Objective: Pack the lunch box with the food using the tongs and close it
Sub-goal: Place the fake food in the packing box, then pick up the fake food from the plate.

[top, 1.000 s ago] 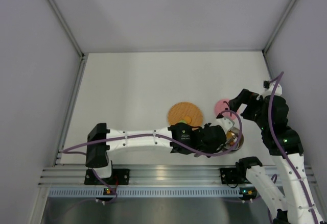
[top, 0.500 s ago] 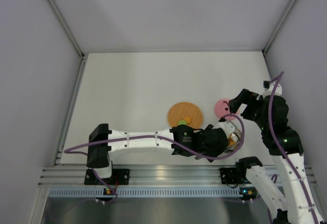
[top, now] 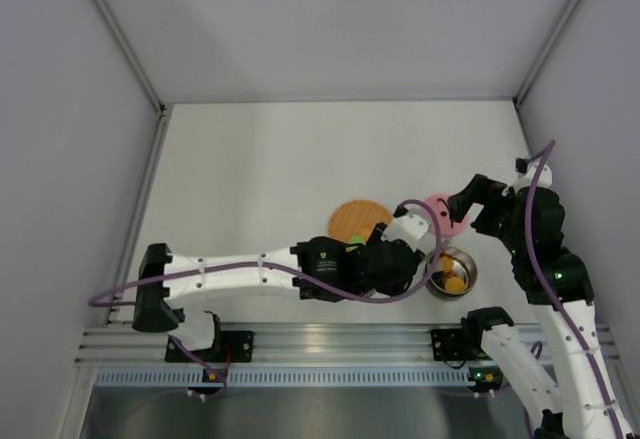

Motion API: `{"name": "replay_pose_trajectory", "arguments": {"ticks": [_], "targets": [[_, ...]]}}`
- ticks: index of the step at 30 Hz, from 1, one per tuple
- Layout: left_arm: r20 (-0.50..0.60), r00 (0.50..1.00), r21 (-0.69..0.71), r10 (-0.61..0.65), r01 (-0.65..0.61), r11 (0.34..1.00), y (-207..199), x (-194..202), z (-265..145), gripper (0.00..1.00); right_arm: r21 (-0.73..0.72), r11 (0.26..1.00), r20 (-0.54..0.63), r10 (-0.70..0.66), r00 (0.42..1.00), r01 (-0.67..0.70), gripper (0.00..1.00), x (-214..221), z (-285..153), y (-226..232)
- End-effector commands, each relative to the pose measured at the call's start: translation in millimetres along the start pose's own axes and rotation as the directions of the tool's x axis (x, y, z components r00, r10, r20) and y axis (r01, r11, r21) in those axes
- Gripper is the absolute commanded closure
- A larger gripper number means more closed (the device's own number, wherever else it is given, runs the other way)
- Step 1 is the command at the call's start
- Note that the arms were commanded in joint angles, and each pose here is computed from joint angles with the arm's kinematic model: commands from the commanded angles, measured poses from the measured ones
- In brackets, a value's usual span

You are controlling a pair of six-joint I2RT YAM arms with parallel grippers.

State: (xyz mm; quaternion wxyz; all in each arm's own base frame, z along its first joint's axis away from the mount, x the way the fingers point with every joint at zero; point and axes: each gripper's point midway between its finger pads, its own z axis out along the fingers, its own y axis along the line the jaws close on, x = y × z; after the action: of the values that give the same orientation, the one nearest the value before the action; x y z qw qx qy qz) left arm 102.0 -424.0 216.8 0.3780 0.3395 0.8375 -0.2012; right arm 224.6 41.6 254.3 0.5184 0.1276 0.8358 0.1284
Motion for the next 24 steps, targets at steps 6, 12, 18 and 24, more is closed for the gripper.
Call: {"name": "replay_pose_trajectory", "arguments": {"ticks": [6, 12, 18, 24], "targets": [[0.110, 0.968, -0.219, -0.227, 0.247, 0.944, 93, -7, -39, 0.44, 0.013, 1.000, 0.013, 0.003, 1.000, -0.003, 0.01, -5, -6, -3], [0.033, 0.960, -0.281, -0.276, 0.274, 0.920, 123, 30, -31, 0.44, 0.008, 1.000, 0.008, 0.006, 1.000, -0.006, 0.00, -3, -4, -2], [-0.023, 0.954, -0.281, -0.300, 0.282, 0.917, 129, 52, -22, 0.44, 0.008, 1.000, 0.011, 0.004, 1.000, -0.004, 0.01, -4, -5, -2], [-0.077, 0.952, -0.273, -0.297, 0.267, 0.924, 126, 68, -14, 0.44, 0.010, 1.000, 0.009, 0.003, 1.000, -0.003, 0.01, -3, -4, -3]]}}
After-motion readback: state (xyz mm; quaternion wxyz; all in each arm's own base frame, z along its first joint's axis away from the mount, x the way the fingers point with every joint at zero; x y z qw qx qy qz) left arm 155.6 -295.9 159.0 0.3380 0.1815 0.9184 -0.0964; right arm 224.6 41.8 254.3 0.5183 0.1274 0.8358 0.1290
